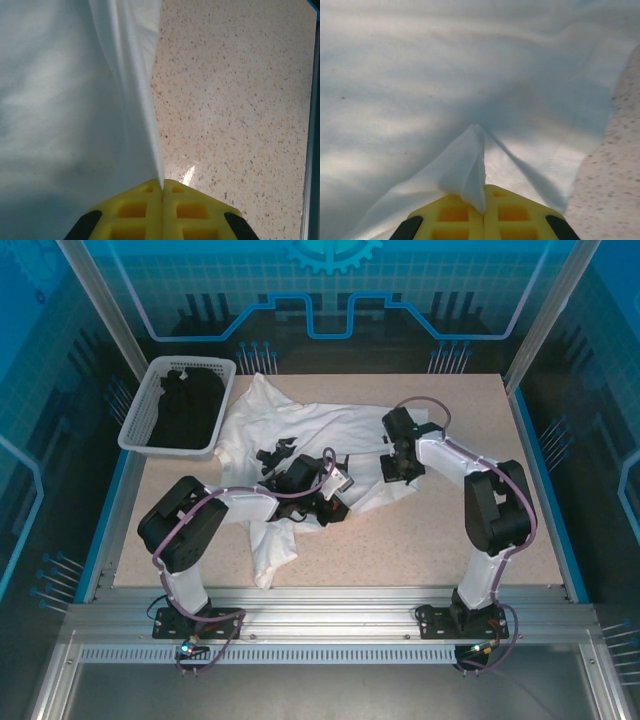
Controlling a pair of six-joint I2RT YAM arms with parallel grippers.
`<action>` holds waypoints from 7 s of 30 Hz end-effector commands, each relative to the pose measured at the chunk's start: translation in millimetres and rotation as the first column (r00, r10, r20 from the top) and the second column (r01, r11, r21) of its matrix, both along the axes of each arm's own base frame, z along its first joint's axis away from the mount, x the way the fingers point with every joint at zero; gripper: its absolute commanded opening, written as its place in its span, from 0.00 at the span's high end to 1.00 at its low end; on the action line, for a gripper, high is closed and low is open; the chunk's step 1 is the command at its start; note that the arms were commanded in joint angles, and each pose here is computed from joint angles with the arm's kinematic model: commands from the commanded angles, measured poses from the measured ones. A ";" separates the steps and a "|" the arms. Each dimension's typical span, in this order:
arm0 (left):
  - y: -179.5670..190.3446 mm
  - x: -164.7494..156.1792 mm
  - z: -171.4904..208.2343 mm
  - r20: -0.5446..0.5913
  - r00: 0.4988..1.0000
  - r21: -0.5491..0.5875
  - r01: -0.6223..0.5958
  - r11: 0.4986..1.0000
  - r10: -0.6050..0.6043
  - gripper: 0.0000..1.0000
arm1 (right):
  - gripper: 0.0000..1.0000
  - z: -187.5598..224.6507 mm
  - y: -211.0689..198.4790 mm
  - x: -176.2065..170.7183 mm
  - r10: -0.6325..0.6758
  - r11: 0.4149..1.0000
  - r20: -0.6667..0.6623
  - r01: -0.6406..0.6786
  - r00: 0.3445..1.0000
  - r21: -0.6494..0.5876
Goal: Fold the inside-out t-shirt
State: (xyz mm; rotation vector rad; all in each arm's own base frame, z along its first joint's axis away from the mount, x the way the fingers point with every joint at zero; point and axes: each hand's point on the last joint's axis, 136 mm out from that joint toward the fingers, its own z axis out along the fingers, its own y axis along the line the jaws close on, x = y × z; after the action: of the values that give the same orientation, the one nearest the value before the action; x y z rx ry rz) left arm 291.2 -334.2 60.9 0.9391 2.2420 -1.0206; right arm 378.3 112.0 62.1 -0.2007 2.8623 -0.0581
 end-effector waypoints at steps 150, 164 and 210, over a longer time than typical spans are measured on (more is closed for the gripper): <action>-4.9 -15.8 -12.4 -0.112 0.993 0.001 0.048 0.999 -0.048 1.00 | 0.97 -3.8 29.6 5.3 0.170 0.883 0.010 -0.157 0.985 0.443; 84.9 -10.2 29.3 -0.135 0.843 0.176 -0.498 0.849 0.521 0.47 | 1.00 48.4 -21.3 -39.6 -0.119 0.857 0.179 0.010 0.977 0.515; 227.2 -62.4 82.2 -0.028 0.596 0.268 -0.769 0.580 0.803 0.99 | 1.00 64.9 -11.9 -42.4 -0.051 0.872 0.244 -0.076 0.968 0.483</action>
State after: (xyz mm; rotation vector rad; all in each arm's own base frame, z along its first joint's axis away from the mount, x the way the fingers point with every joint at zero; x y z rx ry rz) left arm 240.9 -124.6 137.0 -0.1714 2.4889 -0.4563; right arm 341.4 92.9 120.6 -0.0473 2.5298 0.5906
